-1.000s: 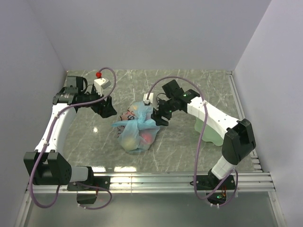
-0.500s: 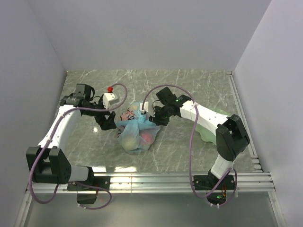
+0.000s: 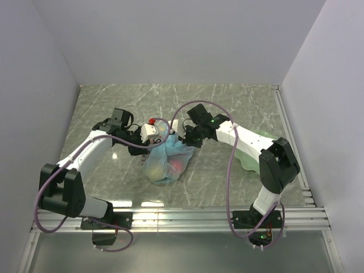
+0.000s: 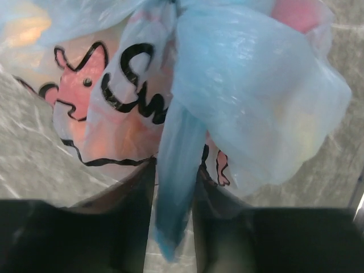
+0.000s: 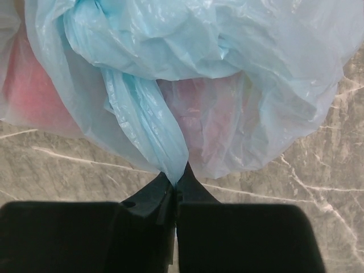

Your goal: Place the fake fruits into the plastic bag and tie a complex knot

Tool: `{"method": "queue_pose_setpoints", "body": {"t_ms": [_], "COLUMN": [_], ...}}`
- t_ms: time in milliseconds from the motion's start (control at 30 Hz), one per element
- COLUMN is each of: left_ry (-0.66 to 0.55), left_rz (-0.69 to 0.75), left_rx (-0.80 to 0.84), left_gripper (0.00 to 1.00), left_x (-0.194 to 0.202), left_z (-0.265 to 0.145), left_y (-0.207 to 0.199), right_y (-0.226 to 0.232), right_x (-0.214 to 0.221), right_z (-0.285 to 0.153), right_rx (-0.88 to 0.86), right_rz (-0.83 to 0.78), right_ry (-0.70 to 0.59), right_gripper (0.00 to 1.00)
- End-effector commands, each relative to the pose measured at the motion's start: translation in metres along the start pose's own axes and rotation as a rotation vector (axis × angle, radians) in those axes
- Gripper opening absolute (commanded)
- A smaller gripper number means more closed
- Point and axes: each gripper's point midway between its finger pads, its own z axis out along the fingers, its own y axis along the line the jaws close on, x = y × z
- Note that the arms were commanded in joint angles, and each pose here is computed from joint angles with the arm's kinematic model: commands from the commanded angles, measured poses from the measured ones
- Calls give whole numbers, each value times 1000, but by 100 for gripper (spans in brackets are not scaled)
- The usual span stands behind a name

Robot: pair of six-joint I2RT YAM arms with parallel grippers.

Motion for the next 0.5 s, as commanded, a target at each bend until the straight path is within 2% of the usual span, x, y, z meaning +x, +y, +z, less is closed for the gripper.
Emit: {"method": "queue_pose_setpoints", "body": {"t_ms": [0, 33, 200, 467], "left_ry": [9, 18, 2, 49], "left_rz": [15, 3, -86, -300], "left_rx": [-55, -70, -172, -354], "left_gripper": [17, 0, 0, 0], "left_x": [1, 2, 8, 41], "left_z": [2, -2, -33, -81], "left_y": [15, 16, 28, 47], "right_y": [-3, -5, -27, -76], "right_x": [-5, -4, 20, 87], "right_z": [-5, -7, -25, -73], "right_rx": [35, 45, 173, 367], "right_rz": [-3, 2, 98, 472], "right_ry": [-18, -16, 34, 103], "right_gripper": [0, 0, 0, 0]}}
